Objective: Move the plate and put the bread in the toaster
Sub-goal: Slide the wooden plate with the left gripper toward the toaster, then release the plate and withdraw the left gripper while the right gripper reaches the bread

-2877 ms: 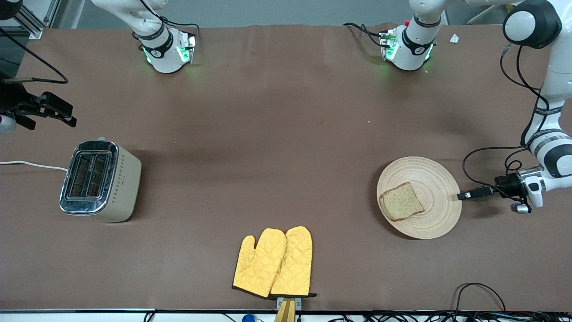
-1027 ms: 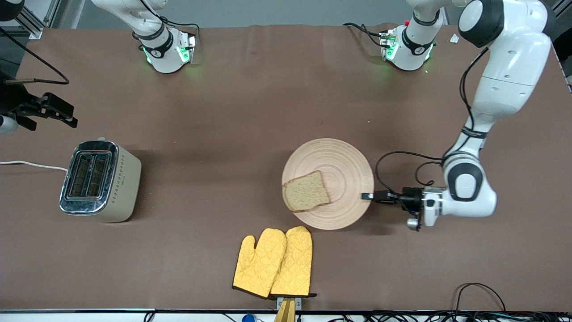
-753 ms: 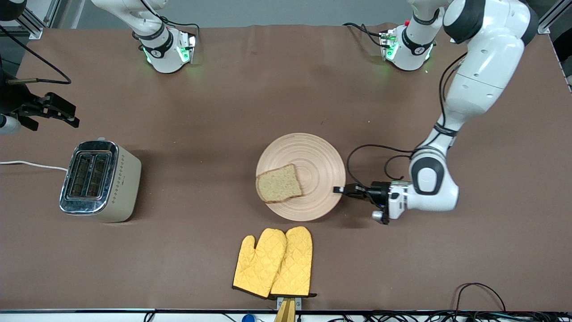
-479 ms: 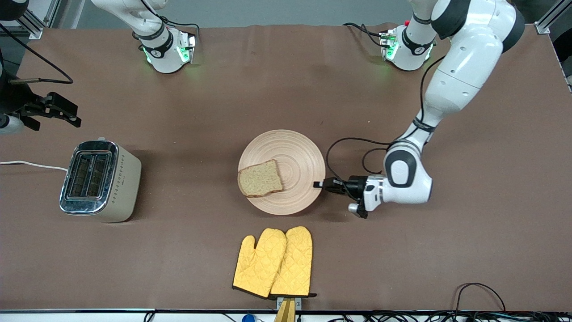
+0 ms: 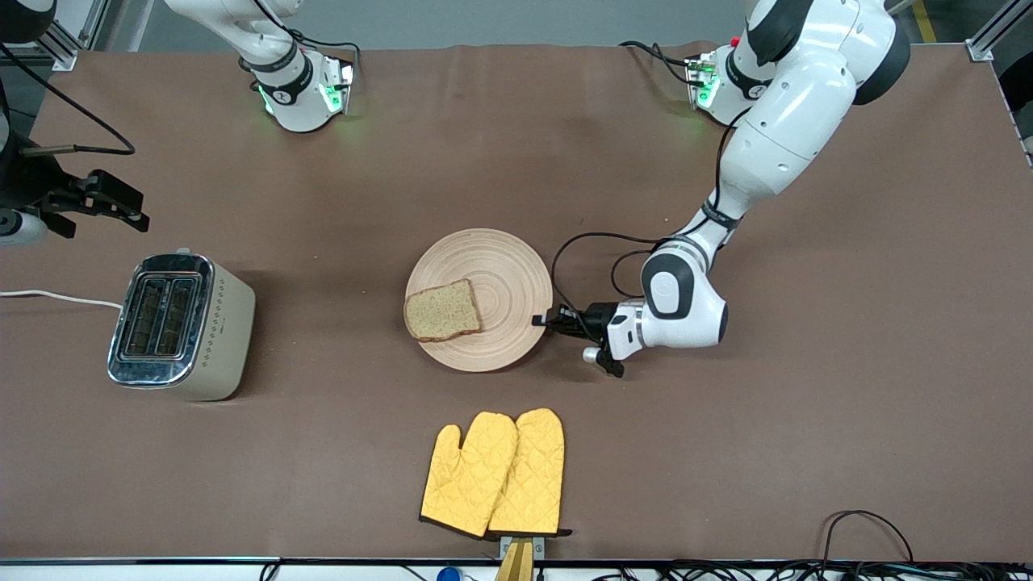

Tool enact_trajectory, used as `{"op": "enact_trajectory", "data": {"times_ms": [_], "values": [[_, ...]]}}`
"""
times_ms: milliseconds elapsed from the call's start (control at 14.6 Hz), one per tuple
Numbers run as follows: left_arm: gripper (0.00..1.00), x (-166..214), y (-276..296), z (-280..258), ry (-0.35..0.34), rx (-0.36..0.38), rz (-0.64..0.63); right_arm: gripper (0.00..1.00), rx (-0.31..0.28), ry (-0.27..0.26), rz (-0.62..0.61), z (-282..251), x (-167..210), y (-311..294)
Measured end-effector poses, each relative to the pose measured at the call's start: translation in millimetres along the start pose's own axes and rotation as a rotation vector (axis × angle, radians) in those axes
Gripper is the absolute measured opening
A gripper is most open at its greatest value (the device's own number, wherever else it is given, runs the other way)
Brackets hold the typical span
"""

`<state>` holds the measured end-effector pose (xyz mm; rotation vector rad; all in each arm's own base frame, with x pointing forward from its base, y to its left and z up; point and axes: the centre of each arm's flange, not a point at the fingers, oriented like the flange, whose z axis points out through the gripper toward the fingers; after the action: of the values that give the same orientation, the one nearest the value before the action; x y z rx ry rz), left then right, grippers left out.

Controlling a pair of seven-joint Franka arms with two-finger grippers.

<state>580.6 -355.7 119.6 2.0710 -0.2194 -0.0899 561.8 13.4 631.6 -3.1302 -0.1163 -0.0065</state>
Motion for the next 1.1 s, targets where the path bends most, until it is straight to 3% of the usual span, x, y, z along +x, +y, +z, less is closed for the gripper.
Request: {"op": "enact_trajectory", "data": {"times_ms": [411,685,890,1096], "values": [[0.65,8.0,-3.8,-9.3,0.076,0.065,-0.028,1.00,0.000,0.002,0.000,0.2,0.4,0.0],[1.00,49.6,-6.2,-113.7,0.219,0.099,-0.122,1.00,0.000,0.004,0.003,-0.1,0.7,1.8],[1.00,73.7,-3.0,-214.5,0.267,0.254,-0.161,1.00,0.003,0.011,0.003,5.7,6.4,3.5],[1.00,82.1,10.6,-285.9,0.248,0.450,-0.153,1.00,0.084,0.028,-0.011,46.1,25.8,-28.5]]}}
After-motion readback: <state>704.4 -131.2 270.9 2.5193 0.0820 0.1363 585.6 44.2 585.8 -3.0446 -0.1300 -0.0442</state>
